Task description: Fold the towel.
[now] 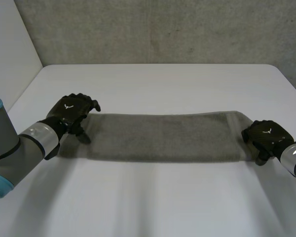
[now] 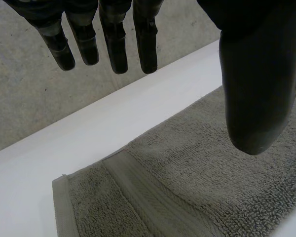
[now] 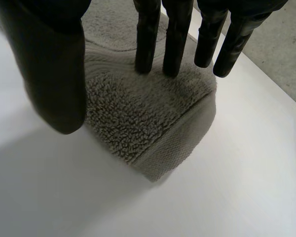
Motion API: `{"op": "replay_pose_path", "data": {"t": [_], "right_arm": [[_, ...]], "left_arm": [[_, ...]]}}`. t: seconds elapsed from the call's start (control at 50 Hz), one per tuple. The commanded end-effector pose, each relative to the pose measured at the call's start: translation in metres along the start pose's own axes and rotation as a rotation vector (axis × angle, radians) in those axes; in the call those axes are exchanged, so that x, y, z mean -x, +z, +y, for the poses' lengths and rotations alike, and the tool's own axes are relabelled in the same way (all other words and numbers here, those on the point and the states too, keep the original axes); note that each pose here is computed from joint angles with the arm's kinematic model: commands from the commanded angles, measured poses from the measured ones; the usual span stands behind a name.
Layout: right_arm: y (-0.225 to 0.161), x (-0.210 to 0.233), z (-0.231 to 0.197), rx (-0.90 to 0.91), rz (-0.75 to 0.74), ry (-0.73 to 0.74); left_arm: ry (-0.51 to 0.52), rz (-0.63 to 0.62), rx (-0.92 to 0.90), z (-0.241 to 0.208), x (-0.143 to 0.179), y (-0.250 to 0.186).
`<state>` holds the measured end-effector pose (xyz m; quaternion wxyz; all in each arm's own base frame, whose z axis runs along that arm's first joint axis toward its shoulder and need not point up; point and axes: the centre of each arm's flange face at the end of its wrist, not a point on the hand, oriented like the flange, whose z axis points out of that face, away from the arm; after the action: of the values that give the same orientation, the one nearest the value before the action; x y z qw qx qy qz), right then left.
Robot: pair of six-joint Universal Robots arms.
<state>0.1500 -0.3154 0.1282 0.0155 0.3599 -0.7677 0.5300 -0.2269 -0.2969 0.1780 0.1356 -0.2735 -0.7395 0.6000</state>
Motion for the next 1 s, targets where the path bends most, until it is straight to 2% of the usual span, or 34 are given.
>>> {"op": "replay_pose_path", "data": {"t": [0.02,0.24,0.42,0.56,0.6,0.62,0.66,0.72,0.76,0.78,0.82,0.84,0.86,0.88,0.92,0.94,0.98,1.0], "right_arm": [[0.004,-0.002,0.001,-0.016,0.002,-0.003],[0.007,-0.031,0.016,0.020,0.062,0.026],[-0.004,-0.096,0.027,0.055,0.146,-0.028],[-0.011,-0.140,-0.012,0.003,0.221,-0.069],[-0.015,-0.141,-0.052,-0.088,0.225,-0.077],[-0.015,-0.141,-0.053,-0.088,0.225,-0.077],[-0.017,-0.121,-0.103,-0.219,0.190,-0.081],[-0.020,-0.105,-0.126,-0.279,0.161,-0.088],[-0.025,-0.055,-0.165,-0.383,0.062,-0.119],[-0.025,-0.055,-0.166,-0.383,0.062,-0.120],[-0.032,0.011,-0.198,-0.460,-0.050,-0.168],[-0.032,0.011,-0.198,-0.461,-0.051,-0.168],[-0.032,0.042,-0.205,-0.475,-0.090,-0.186],[-0.032,0.042,-0.205,-0.475,-0.091,-0.186],[-0.028,0.103,-0.210,-0.499,-0.189,-0.216],[-0.028,0.103,-0.210,-0.499,-0.190,-0.216],[-0.023,0.156,-0.205,-0.505,-0.284,-0.241],[-0.023,0.156,-0.205,-0.505,-0.284,-0.242]], "left_arm": [[-0.002,-0.001,0.000,0.000,0.001,0.000],[-0.005,-0.006,0.002,0.001,0.002,0.000],[-0.009,-0.015,0.001,0.000,0.005,0.000],[-0.011,-0.015,0.002,0.000,0.005,-0.001],[-0.012,-0.014,0.004,0.001,0.004,-0.002],[-0.012,-0.014,0.004,0.001,0.004,-0.002],[-0.012,-0.014,0.004,0.001,0.004,-0.002],[-0.012,-0.016,0.004,0.001,0.004,-0.002],[-0.010,-0.020,0.002,0.001,0.005,-0.002],[-0.010,-0.020,0.002,0.001,0.005,-0.002],[-0.007,-0.025,-0.007,0.000,0.006,-0.001],[-0.007,-0.025,-0.007,0.000,0.006,-0.001],[-0.006,-0.027,-0.008,0.000,0.006,-0.001],[-0.006,-0.027,-0.008,0.000,0.006,-0.001],[-0.004,-0.030,-0.015,-0.003,0.007,-0.002],[-0.004,-0.030,-0.015,-0.003,0.007,-0.002],[-0.003,-0.037,-0.020,-0.004,0.009,-0.002],[-0.003,-0.037,-0.020,-0.004,0.009,-0.002]]}}
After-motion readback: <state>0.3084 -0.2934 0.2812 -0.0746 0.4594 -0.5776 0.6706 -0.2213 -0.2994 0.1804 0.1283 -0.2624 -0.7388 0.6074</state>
